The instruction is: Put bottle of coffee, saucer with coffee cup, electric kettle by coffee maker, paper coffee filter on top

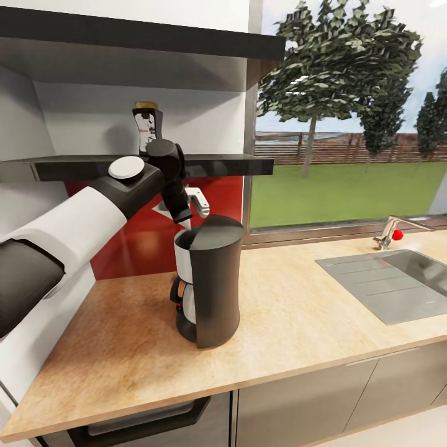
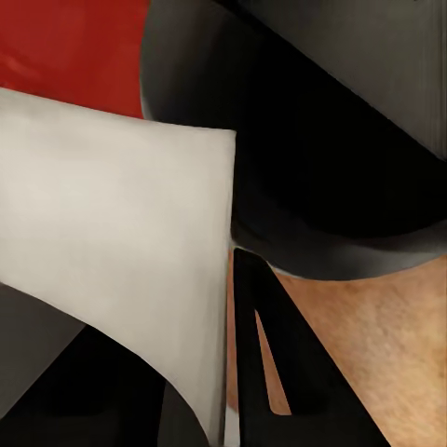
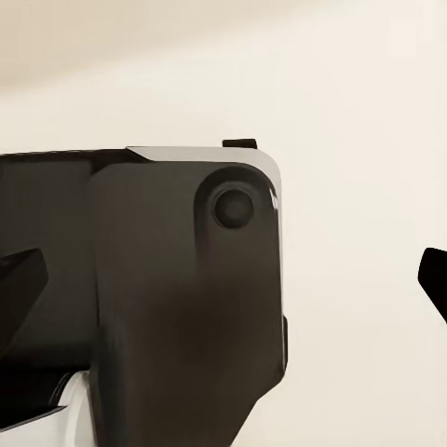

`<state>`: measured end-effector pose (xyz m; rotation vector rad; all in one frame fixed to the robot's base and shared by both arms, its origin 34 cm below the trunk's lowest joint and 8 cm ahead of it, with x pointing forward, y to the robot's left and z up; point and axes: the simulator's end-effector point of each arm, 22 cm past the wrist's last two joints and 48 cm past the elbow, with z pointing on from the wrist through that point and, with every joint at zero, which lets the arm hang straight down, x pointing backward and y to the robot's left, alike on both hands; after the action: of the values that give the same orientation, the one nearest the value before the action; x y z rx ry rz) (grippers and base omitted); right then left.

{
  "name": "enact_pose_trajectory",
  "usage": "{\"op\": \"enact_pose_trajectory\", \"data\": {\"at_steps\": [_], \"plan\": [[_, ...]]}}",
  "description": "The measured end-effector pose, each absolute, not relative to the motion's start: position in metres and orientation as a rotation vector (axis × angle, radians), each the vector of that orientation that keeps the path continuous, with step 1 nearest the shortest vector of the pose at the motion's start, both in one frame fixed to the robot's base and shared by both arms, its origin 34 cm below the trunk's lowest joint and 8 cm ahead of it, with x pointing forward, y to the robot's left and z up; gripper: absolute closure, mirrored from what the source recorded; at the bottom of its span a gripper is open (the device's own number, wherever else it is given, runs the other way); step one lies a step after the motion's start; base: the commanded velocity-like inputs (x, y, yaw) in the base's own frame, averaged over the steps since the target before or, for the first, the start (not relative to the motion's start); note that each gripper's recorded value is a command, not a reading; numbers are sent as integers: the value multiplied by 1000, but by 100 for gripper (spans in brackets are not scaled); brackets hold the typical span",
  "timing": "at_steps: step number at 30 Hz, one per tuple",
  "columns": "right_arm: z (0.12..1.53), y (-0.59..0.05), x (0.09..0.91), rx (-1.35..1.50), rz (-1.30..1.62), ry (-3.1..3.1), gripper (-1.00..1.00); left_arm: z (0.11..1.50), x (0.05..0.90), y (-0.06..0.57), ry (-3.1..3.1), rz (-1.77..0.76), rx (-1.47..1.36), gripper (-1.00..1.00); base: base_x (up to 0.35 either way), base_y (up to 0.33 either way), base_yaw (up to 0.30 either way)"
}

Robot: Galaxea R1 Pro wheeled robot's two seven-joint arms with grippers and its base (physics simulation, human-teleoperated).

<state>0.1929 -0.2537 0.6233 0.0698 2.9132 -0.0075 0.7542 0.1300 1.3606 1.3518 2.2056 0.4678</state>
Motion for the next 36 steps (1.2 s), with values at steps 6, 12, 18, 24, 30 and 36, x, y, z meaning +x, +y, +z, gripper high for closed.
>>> {"op": "enact_pose_trajectory", "data": {"at_steps": [6,12,18,24,30,36], "plan": [[623,-254,193,70,-8,2913,-100,1364,757,133,2198,522,1341,100,0,0,0],[623,-254,193,70,-8,2913,-100,1366,757,129,2188,539,1345,100,0,0,0],[623,-254,193,70,-8,2913,-100,1366,757,127,2187,540,1346,100,0,0,0],[623,-254,193,70,-8,2913,-100,1366,757,126,2187,537,1347,100,0,0,0],[623,-254,193,70,-8,2913,-100,1364,751,122,2202,504,1367,100,0,0,0],[623,-254,193,70,-8,2913,-100,1366,751,122,2198,515,1366,100,0,0,0]]}}
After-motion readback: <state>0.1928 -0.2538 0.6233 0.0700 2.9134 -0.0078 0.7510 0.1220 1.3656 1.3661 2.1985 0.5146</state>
